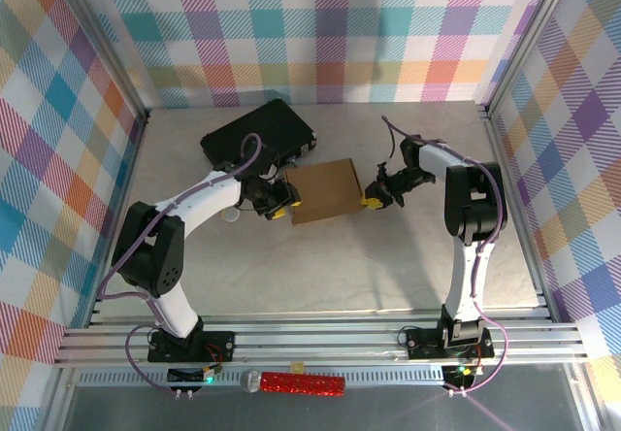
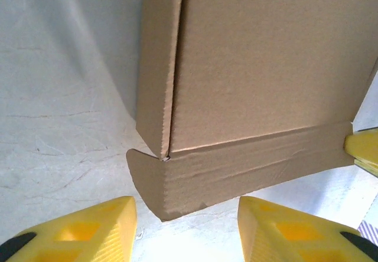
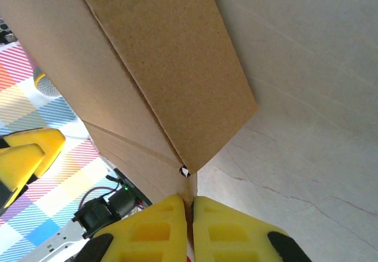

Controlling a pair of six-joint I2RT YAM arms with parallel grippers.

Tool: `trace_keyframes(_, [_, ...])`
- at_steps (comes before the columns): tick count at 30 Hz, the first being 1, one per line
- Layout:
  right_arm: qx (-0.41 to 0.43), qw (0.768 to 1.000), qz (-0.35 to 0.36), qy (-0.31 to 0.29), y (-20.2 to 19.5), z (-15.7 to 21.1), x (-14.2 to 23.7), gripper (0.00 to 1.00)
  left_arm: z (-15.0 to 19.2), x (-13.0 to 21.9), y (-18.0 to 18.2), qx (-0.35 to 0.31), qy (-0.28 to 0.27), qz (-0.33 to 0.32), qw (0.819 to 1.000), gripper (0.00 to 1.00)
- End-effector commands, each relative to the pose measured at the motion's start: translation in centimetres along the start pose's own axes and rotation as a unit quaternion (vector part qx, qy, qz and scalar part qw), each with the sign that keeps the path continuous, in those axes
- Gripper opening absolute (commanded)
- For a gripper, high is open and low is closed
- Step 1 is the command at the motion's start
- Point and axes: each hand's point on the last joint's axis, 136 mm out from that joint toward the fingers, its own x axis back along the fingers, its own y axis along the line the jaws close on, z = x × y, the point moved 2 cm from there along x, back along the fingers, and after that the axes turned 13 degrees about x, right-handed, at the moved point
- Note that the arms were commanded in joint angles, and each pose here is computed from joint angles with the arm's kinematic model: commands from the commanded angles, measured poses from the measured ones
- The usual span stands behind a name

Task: Fold the paper box

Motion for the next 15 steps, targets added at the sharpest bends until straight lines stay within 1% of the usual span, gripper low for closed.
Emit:
trace_keyframes(1, [0.006, 0.999, 0.045, 0.008, -1.1, 0.0, 0.0, 0.08, -0.1, 0.0, 0.4, -0.012, 0.004, -0.023, 1.000, 0.47])
trace_keyframes(5, [0.014, 0.998, 0.054, 0.011, -1.0, -0.1, 0.1, 0.08, -0.9, -1.0, -0.3, -0.020, 0.009, -0.033, 0.999, 0.46])
trace_keyframes(7, [0.015, 0.998, 0.055, 0.010, -0.9, -0.2, 0.2, 0.08, -1.3, -1.2, -0.1, -0.016, 0.002, -0.040, 0.999, 0.45])
trace_keyframes(11, [0.019, 0.998, 0.055, 0.010, -0.7, -0.3, 0.3, 0.07, -1.6, -1.6, 0.2, 0.000, -0.004, -0.054, 0.999, 0.37])
trace_keyframes(15, [0.020, 0.998, 0.054, 0.012, -0.7, -0.3, 0.2, 0.06, -2.4, -2.0, -0.1, 0.001, -0.018, -0.053, 0.998, 0.32])
